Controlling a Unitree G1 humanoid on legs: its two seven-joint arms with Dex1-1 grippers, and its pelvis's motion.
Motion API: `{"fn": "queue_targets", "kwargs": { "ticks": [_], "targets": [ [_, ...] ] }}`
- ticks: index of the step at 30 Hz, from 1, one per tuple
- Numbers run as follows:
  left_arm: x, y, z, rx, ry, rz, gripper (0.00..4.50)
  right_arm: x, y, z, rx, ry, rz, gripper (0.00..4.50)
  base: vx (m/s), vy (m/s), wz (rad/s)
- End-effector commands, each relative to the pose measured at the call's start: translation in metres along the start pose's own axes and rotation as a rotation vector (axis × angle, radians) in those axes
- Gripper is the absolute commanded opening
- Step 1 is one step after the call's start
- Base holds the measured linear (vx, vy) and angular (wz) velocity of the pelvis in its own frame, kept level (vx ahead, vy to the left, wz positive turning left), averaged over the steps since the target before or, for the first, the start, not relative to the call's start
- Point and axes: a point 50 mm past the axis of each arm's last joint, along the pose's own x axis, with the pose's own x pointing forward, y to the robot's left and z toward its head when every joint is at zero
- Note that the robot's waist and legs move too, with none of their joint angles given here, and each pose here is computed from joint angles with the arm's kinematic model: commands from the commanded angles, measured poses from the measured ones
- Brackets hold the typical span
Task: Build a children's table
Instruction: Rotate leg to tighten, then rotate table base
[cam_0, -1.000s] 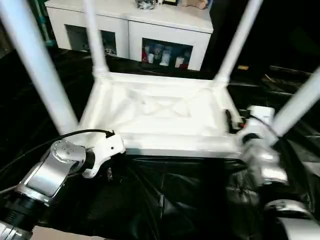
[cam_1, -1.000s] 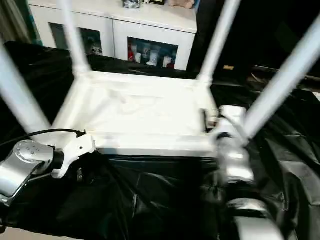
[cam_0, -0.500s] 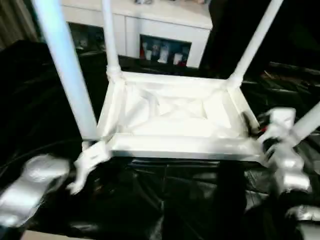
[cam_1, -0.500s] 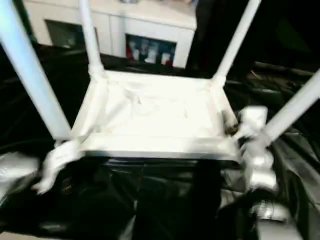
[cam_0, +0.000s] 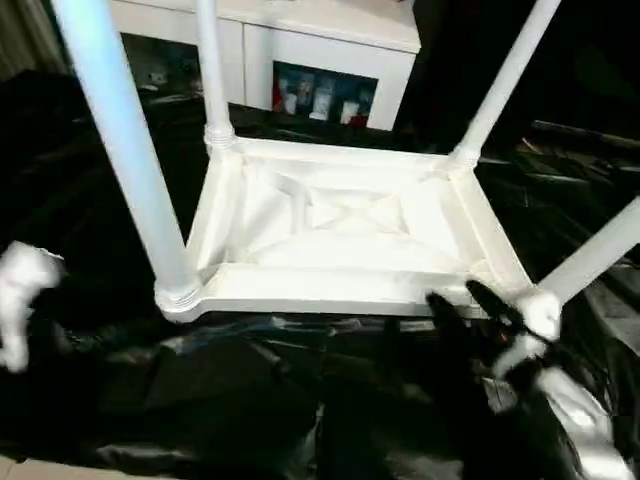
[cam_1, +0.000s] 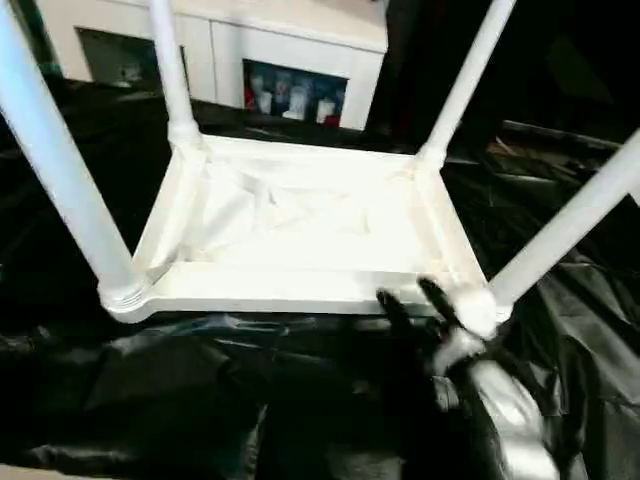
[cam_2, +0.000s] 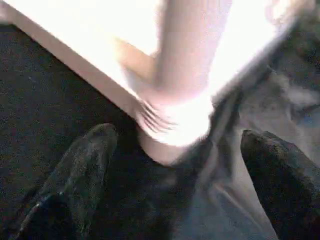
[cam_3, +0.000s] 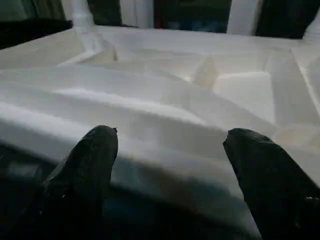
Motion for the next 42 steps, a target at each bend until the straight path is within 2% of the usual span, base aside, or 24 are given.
{"fn": "queue_targets", "kwargs": {
  "ticks": [1,4,8,10,12,16,20,21,22,25,28,32,34,36,38,39,42],
  "targets": [
    [-0.003,0.006,0.005,-0.019,-0.070,0.013,4.47,-0.011,-0.008,0.003,-0.009,0.012,-0.021,3.72,0.000,0.000,0.00],
    [0.008,0.006,0.011,-0.042,-0.150,-0.013,4.47,-0.022,-0.014,-0.001,-0.024,0.058,-0.071,3.72,0.000,0.000,0.00],
    [0.039,0.001,0.018,-0.075,-0.224,-0.080,4.47,-0.029,-0.034,-0.005,-0.057,0.126,-0.210,3.72,0.000,0.000,0.00],
    [0.043,0.002,0.019,-0.077,-0.230,-0.087,4.47,-0.029,-0.036,-0.006,-0.062,0.133,-0.224,3.72,0.000,0.000,0.00],
    [0.058,0.005,0.022,-0.081,-0.261,-0.085,4.47,-0.023,-0.042,-0.007,-0.086,0.164,-0.263,3.72,0.000,0.000,0.00],
    [0.076,0.005,0.025,-0.075,-0.270,-0.087,4.47,-0.011,-0.039,-0.008,-0.097,0.170,-0.249,3.72,0.000,0.000,0.00],
    [0.088,-0.012,0.038,-0.093,-0.323,-0.235,4.47,0.003,-0.037,-0.015,-0.106,0.210,-0.221,3.72,0.000,0.000,0.00],
    [0.093,-0.023,0.043,-0.106,-0.338,-0.331,4.47,0.010,-0.037,-0.018,-0.110,0.228,-0.218,3.72,0.000,0.000,0.00],
    [0.094,-0.028,0.045,-0.112,-0.339,-0.369,4.47,0.012,-0.037,-0.019,-0.110,0.233,-0.218,3.72,0.000,0.000,0.00],
    [0.099,-0.039,0.048,-0.122,-0.336,-0.463,4.47,0.021,-0.036,-0.020,-0.115,0.237,-0.216,3.72,0.000,0.000,0.00],
    [0.107,-0.063,0.051,-0.105,-0.288,-0.642,4.47,0.042,-0.031,-0.015,-0.123,0.224,-0.177,3.72,0.000,0.000,0.00],
    [0.115,-0.077,0.059,-0.097,-0.287,-0.731,4.47,0.061,-0.024,-0.011,-0.146,0.212,-0.120,3.72,0.000,0.000,0.00],
    [0.116,-0.079,0.060,-0.095,-0.287,-0.742,4.47,0.064,-0.023,-0.010,-0.149,0.210,-0.112,3.72,0.000,0.000,0.00],
    [0.127,-0.089,0.067,-0.079,-0.296,-0.776,4.47,0.078,-0.015,-0.007,-0.162,0.202,-0.066,3.72,0.000,0.000,0.00],
    [0.130,-0.091,0.068,-0.078,-0.297,-0.791,4.47,0.082,-0.013,-0.006,-0.167,0.201,-0.048,3.72,0.000,0.000,0.00],
    [0.136,-0.098,0.071,-0.076,-0.297,-0.831,4.47,0.089,-0.006,-0.006,-0.175,0.200,-0.009,3.72,0.000,0.000,0.00],
    [0.143,-0.106,0.076,-0.074,-0.307,-0.868,4.47,0.095,0.002,-0.006,-0.178,0.201,0.036,3.72,0.000,0.000,0.00]
  ]
}}
